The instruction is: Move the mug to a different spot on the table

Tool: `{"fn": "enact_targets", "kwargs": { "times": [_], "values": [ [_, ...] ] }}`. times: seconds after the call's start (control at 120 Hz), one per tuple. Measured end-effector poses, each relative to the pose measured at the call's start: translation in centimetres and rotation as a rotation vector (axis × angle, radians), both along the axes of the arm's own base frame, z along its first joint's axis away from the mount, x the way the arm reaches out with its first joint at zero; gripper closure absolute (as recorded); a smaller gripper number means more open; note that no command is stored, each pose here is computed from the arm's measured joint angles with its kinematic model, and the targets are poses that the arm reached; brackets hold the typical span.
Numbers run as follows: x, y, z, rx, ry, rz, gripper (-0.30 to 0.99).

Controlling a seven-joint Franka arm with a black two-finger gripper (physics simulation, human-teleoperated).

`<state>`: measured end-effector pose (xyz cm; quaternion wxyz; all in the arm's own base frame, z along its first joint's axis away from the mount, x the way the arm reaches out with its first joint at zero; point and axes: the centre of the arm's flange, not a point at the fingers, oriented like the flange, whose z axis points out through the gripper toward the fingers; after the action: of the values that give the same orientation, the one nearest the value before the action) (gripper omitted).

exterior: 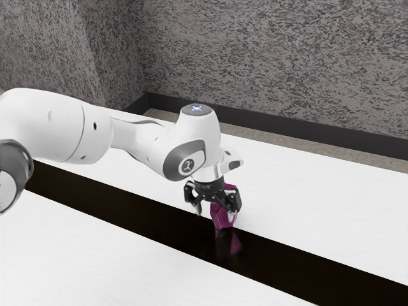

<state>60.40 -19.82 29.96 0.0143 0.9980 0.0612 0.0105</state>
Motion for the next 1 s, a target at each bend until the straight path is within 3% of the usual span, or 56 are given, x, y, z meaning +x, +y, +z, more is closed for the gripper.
{"fn": "enact_targets", "kwargs": {
  "times": [0.125, 0.55, 1.0],
  "values": [
    [0.2, -0.1, -0.4, -0.003, -0.009, 0.000, 0.05],
    [0.3, -0.1, -0.7, -0.005, -0.017, 0.002, 0.43],
    [0.5, -0.1, 0.5, 0.008, -0.037, 0.007, 0.61]
  ]
}}
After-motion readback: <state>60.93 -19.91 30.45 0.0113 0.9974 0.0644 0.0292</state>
